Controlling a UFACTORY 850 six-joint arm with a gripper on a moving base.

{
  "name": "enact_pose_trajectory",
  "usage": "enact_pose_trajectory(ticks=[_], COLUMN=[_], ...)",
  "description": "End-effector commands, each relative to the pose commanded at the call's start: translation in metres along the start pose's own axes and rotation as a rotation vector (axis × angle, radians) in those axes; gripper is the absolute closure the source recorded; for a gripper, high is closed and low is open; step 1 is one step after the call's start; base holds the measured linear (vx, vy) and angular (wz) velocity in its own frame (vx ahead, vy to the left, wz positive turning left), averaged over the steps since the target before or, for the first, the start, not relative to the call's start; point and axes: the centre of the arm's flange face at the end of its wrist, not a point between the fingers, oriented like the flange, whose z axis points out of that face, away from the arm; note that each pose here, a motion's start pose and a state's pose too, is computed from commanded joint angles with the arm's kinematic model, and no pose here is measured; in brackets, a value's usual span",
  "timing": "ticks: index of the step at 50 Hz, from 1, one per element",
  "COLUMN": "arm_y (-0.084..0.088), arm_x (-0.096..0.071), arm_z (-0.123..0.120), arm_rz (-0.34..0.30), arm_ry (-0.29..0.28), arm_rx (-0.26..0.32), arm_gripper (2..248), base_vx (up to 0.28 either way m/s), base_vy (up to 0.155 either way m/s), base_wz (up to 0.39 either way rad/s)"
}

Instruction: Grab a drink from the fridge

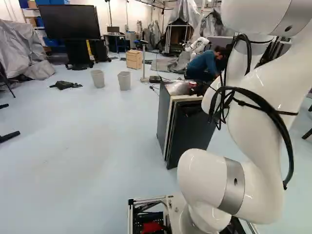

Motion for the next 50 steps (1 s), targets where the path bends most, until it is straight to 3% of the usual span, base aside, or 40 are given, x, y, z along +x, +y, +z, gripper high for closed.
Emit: enact_pose_trajectory(ticks=[50], arm_y=[0.001], arm_x=[0.028], arm_z=[0.025], arm_rz=[-0.028], arm_ry=[0.015], arm_rx=[0.015], arm_gripper=[3], base_vx=[0.0], base_vy=[0.0], base_wz=[0.0])
